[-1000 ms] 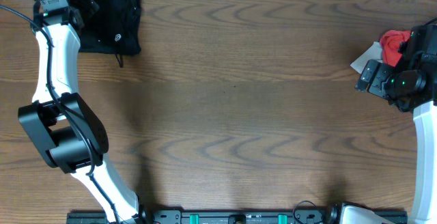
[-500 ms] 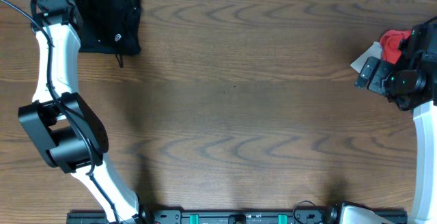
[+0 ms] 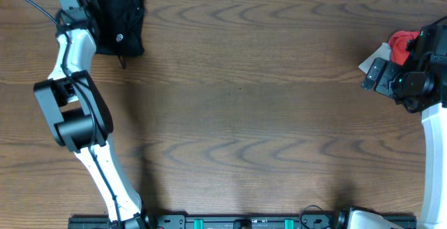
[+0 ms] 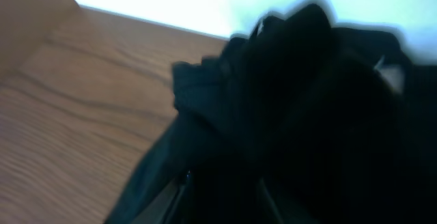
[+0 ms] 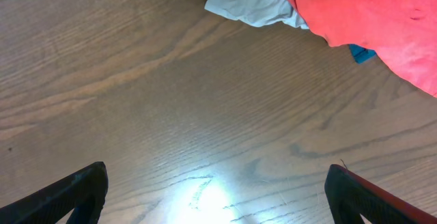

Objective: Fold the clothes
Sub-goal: 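Place the bundle on the black garment stack and press it down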

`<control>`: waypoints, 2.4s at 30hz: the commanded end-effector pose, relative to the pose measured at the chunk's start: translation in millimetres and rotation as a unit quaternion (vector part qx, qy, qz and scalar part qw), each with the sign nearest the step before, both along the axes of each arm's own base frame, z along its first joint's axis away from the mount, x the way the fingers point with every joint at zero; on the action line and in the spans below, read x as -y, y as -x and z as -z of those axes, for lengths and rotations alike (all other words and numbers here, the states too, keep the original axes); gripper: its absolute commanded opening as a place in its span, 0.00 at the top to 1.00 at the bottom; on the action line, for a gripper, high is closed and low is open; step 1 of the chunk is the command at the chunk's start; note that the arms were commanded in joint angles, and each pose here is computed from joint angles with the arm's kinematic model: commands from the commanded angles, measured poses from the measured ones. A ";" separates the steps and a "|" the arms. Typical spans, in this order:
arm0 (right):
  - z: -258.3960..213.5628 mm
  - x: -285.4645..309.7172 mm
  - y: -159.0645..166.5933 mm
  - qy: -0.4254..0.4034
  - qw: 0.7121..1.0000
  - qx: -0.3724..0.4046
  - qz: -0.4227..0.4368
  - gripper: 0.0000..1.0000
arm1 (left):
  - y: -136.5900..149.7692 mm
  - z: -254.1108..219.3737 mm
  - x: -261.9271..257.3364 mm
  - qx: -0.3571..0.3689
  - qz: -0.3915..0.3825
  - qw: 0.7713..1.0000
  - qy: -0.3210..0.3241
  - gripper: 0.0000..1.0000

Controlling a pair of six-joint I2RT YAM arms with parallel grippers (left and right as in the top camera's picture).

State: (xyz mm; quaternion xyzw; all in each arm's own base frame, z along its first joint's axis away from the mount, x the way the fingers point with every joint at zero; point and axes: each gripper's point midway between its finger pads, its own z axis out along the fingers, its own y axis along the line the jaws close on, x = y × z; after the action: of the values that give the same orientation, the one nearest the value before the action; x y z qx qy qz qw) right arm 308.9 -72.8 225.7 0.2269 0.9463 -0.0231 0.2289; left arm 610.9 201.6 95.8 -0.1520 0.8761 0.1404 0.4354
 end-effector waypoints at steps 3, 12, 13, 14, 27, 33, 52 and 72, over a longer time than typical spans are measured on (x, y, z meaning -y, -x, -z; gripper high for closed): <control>4.7 0.8 1.1 0.000 1.000 -0.009 -0.004 0.01 | 7.6 73.6 1.8 -0.062 0.006 0.998 0.011 0.69; 4.7 0.8 1.1 0.000 1.000 -0.009 -0.004 0.01 | -9.2 4.1 -2.4 0.007 0.022 0.999 -0.034 0.73; 4.7 0.8 1.1 0.000 1.000 -0.009 -0.004 0.01 | -11.1 -13.3 -1.6 0.023 0.022 0.999 -0.039 0.73; 4.7 0.8 1.1 0.000 1.000 -0.009 -0.004 0.01 | -12.8 -33.7 1.0 0.041 0.024 0.998 -0.044 0.73; 4.0 -1.6 -0.8 -0.006 1.000 -0.004 -0.007 0.01 | -29.4 -85.1 70.5 0.091 0.103 0.990 -0.032 0.73; 4.5 -1.6 -0.1 -0.006 1.000 -0.006 -0.007 0.01 | -34.1 -24.5 73.6 0.047 0.106 0.993 -0.019 0.73; 4.8 -1.7 0.6 -0.007 1.000 -0.008 -0.007 0.01 | -45.3 -69.2 68.4 0.117 0.103 0.987 -0.040 0.73; 4.8 -1.8 0.5 -0.007 1.000 -0.007 -0.007 0.01 | 2.4 -10.8 -15.3 0.007 0.010 0.999 -0.032 0.80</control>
State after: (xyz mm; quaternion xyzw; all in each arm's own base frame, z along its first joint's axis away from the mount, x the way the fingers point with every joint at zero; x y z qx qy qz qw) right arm 309.3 -70.2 225.3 0.2253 0.9471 -0.0156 0.2280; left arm 609.3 219.8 140.7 -0.1320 0.8554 0.1659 0.4726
